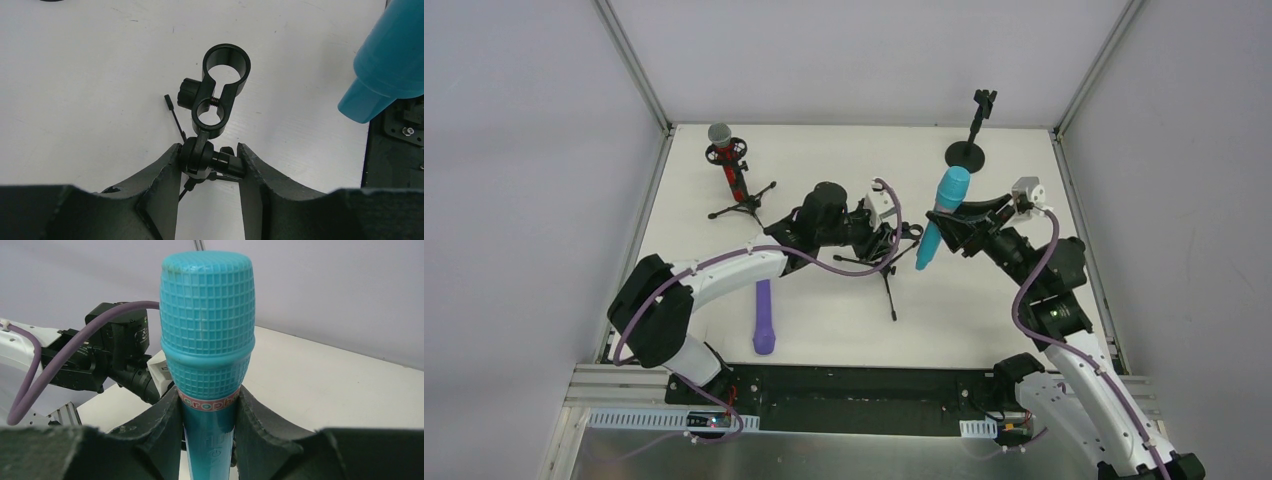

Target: Attach the microphones to the stand

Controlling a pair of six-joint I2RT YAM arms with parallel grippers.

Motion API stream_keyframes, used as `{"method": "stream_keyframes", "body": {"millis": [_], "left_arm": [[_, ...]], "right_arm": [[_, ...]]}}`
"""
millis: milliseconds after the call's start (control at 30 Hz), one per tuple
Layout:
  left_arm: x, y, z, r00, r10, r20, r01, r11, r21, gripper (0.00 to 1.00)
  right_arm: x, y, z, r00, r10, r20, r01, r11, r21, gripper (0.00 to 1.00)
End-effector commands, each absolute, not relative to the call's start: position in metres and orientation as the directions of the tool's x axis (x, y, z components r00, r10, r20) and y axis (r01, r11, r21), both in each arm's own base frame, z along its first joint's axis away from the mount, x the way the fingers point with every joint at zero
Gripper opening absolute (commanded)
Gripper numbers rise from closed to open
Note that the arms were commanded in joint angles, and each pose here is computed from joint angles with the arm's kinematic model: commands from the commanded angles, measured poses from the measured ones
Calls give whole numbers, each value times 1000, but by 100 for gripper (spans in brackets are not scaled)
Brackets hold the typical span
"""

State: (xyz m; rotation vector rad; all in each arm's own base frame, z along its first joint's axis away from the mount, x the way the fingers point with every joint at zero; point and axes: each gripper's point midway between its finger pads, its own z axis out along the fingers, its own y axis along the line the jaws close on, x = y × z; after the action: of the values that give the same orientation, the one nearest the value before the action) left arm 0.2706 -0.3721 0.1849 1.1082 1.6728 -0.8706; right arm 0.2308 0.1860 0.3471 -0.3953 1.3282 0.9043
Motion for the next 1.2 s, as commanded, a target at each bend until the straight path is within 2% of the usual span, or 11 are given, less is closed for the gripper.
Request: {"method": "stream_keyframes", "body": {"millis": [0, 100, 167, 367, 500, 633, 767, 933, 1167], "left_arm": [[271, -367, 198, -115, 291, -950, 935, 354, -5, 38], [271, -364, 203, -80, 303, -950, 939, 341, 30, 59], [269, -363, 209, -59, 294, -954, 943, 331, 44, 68], [262, -357, 241, 6, 189, -982, 942, 330, 69, 85], [263, -346, 271, -5, 65, -998, 939, 342, 18, 96], [287, -319, 299, -93, -94, -991, 909, 398, -123, 97], [316, -300, 294, -170, -186, -968, 841, 485, -241, 99], [351, -289, 256, -311, -194, -930, 706, 608, -363, 99], [362, -292, 218, -426, -138, -894, 648, 644, -408, 99]], "right_arm": [[230, 185, 373, 35, 364, -931, -765, 608, 209, 0], [232, 186, 375, 42, 368, -929, -766, 608, 206, 0], [233, 186, 378, 52, 372, -927, -768, 609, 201, 0], [234, 187, 385, 62, 374, -925, -772, 606, 193, 0], [238, 187, 388, 76, 381, -921, -769, 611, 189, 0], [244, 188, 392, 87, 381, -920, -763, 619, 184, 0], [249, 191, 396, 88, 387, -918, -769, 613, 184, 0], [257, 190, 410, 117, 415, -902, -760, 622, 187, 0], [279, 181, 417, 163, 410, -897, -694, 694, 191, 0]]}}
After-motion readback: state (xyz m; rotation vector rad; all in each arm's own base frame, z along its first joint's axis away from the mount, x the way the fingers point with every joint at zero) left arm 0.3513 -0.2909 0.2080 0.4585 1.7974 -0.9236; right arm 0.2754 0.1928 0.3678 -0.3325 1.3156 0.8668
